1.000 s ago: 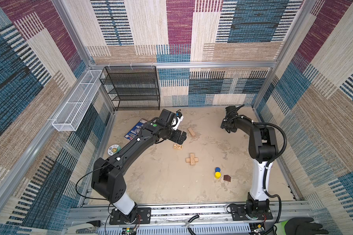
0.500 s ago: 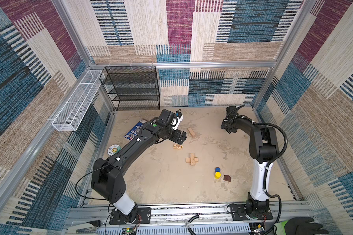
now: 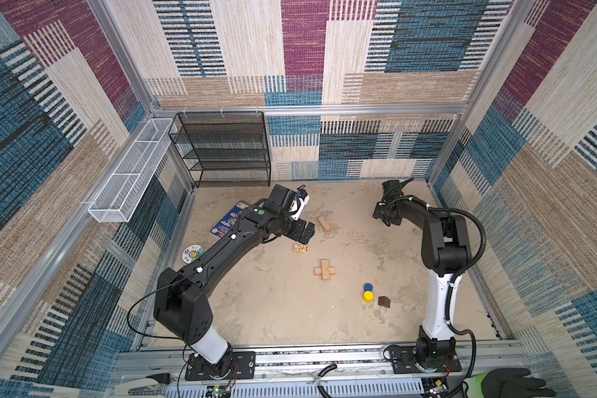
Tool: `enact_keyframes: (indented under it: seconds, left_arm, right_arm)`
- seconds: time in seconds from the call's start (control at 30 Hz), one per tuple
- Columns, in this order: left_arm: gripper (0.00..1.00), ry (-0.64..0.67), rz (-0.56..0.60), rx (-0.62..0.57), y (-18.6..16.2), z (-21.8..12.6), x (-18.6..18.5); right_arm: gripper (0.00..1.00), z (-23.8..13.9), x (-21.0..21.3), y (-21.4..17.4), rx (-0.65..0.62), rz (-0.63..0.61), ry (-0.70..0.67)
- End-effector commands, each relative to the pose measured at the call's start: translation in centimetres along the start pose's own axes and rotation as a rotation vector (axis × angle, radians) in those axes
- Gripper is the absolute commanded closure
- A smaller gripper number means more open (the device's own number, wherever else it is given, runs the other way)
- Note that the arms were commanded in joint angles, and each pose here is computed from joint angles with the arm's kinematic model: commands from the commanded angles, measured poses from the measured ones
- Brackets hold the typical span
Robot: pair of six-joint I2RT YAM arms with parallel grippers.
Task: Build the wood block tower
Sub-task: 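Lower the right gripper over the pale block and close on it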
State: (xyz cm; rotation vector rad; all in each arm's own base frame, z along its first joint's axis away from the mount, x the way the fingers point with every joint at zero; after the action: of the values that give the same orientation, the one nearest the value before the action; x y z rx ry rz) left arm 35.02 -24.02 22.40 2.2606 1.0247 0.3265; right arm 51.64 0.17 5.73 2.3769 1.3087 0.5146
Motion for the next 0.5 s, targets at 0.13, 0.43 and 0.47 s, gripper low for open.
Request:
enact_keyframes:
  seconds: [0.13,0.43,0.47]
  left_arm:
    - [0.01,-0.008,-0.013,-0.010,0.3,-0.3,-0.1]
    - [0.01,-0.004,-0.012,-0.013,0.4,-0.5,0.0]
    - [0.01,-0.003,-0.012,-0.014,0.4,-0.5,0.0]
  right_arm:
    - [0.42,-0.2,0.1,0.4,-0.013,0.003,0.011]
    - [0.48,-0.9,0.1,0.1,-0.008,-0.007,0.022]
    - [0.49,-1.1,0.1,0.1,-0.009,-0.007,0.027]
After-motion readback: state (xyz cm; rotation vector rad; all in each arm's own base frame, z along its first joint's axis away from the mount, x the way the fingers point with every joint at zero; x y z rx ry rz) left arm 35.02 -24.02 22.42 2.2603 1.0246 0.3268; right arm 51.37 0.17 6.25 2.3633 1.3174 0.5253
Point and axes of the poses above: each gripper's point midway between its finger pads, its own z axis out along the fingers, its own x axis along the line the jaws close on, y = z × x, the point moved 2 cm from there along -z, back along the fingers, and after that the axes turned 9 degrees about z, right-handed, at the moved point
